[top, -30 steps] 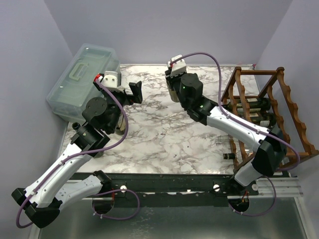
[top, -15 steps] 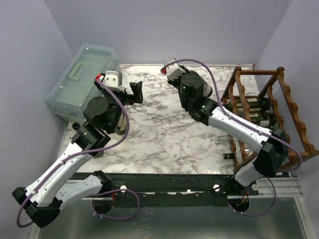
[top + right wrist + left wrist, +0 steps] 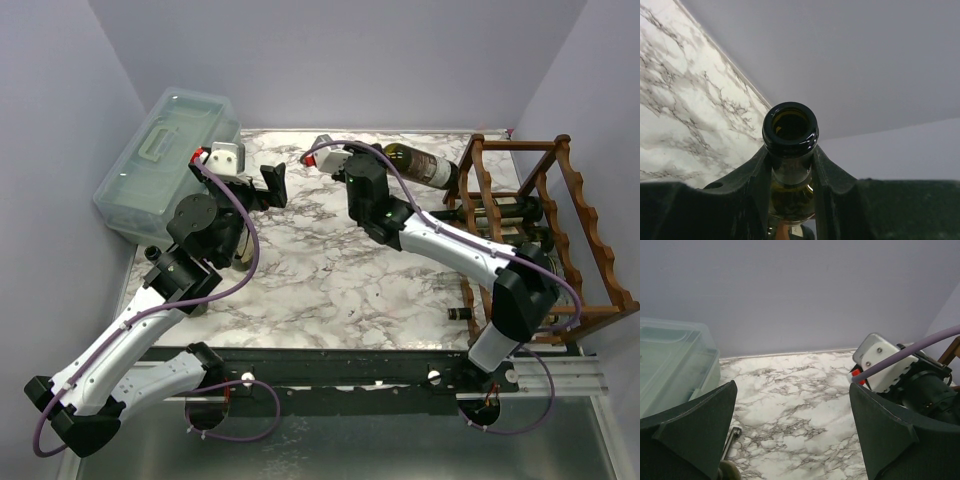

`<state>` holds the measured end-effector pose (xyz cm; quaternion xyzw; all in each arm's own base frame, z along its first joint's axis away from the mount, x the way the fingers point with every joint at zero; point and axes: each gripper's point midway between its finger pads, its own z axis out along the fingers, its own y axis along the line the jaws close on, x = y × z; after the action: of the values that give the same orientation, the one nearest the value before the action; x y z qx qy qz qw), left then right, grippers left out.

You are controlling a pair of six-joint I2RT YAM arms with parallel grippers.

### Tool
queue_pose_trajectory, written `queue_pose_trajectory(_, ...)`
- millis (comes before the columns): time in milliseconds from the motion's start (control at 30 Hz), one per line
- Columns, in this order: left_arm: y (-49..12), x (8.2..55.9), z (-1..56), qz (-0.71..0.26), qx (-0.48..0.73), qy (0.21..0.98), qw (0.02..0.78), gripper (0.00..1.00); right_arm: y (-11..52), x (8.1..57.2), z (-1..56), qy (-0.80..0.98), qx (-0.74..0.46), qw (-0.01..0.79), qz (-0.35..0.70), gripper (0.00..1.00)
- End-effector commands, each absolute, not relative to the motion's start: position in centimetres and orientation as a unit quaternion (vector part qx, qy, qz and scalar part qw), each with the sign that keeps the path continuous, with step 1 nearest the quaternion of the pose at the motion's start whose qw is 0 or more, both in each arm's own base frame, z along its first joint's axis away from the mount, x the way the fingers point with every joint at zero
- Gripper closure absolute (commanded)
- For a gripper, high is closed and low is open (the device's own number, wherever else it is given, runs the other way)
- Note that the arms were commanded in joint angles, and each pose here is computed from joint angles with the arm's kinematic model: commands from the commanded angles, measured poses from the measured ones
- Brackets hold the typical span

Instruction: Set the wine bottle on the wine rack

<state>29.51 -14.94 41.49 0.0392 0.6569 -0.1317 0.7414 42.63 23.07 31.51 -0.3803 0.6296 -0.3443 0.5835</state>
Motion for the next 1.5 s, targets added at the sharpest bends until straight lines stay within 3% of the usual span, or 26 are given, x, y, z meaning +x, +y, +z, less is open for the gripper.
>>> queue_pose_trajectory(0, -14.8, 29.2, 42.3, -0.141, 0.035, 0.648, 0.748, 0.04, 21.6, 43.3, 32.3, 0.608, -0.384, 0.554, -0.42, 1.0)
queue_pose_trajectory(733, -15.0, 29.0, 42.4, -0.144, 0.038, 0.646, 0.748, 0.04, 16.9, 43.3, 27.8, 0.609, -0.419, 0.458, -0.494, 1.0)
queue_pose_trajectory(1467, -15.4, 28.9, 42.4, -0.151, 0.042, 0.647, 0.746, 0.04, 15.1, 41.7, 29.5, 0.625, -0.382, 0.438, -0.522, 1.0)
